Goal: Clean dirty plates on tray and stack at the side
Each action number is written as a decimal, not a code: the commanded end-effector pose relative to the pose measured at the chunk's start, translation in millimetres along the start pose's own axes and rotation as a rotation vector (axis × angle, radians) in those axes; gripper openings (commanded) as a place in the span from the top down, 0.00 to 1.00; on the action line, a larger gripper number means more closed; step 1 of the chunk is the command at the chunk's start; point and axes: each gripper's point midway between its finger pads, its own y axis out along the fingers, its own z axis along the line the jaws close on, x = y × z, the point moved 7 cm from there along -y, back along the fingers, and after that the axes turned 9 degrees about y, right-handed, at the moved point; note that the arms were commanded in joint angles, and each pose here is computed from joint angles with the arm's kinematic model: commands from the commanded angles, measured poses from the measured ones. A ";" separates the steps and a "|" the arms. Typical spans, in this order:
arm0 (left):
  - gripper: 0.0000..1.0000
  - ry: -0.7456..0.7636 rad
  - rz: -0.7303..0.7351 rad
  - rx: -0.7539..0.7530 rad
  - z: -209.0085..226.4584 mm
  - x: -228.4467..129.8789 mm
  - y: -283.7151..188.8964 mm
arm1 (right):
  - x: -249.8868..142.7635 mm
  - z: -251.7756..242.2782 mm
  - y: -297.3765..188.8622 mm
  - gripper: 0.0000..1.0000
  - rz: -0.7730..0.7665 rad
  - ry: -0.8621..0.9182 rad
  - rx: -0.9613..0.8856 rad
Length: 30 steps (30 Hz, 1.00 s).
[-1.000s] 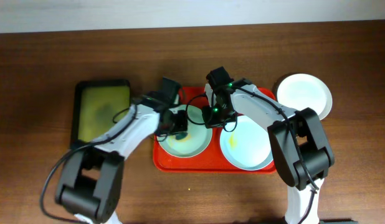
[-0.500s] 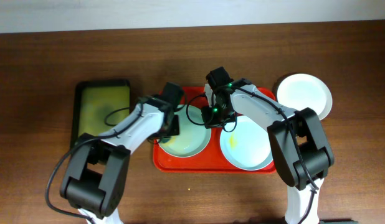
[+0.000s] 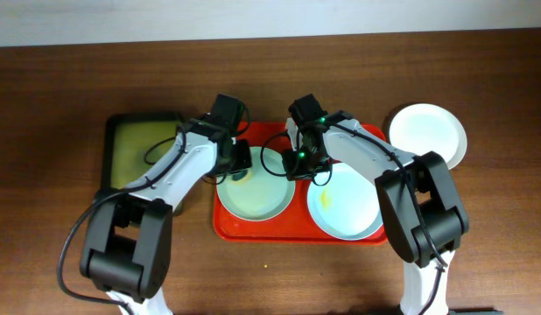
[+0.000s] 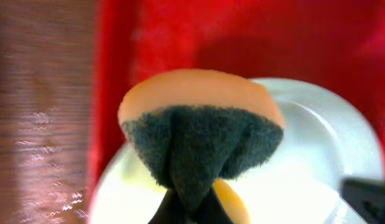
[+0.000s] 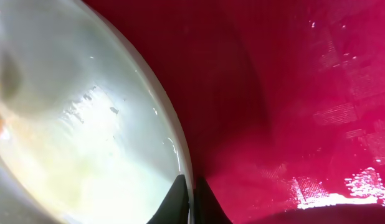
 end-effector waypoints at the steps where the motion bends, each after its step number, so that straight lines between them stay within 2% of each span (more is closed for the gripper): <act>1: 1.00 -0.011 0.066 -0.059 -19.2 -8.1 24.6 | -11.9 -18.4 24.1 0.96 0.059 0.022 -0.093; 5: 1.00 0.002 0.113 -0.029 -20.1 -16.5 47.8 | -12.0 -18.4 24.1 0.96 0.060 0.022 -0.094; 8: 1.00 -0.001 0.107 0.101 -3.1 -17.4 50.9 | -12.0 -18.4 24.1 0.96 0.060 0.022 -0.094; 13: 1.00 -0.021 0.083 0.303 29.3 -11.9 27.0 | -12.5 -18.6 24.0 0.96 0.063 0.023 -0.095; 16: 1.00 -0.040 0.039 0.369 41.9 -4.7 -0.1 | -12.8 -18.7 24.0 0.96 0.064 0.023 -0.095; 24: 1.00 -0.061 -0.122 0.274 31.4 4.3 -67.2 | 0.0 -10.5 2.9 0.96 0.050 0.026 -0.107; 30: 1.00 -0.072 -0.248 0.194 26.1 1.1 -122.5 | 16.9 -5.8 -64.0 0.96 -0.056 0.010 -0.309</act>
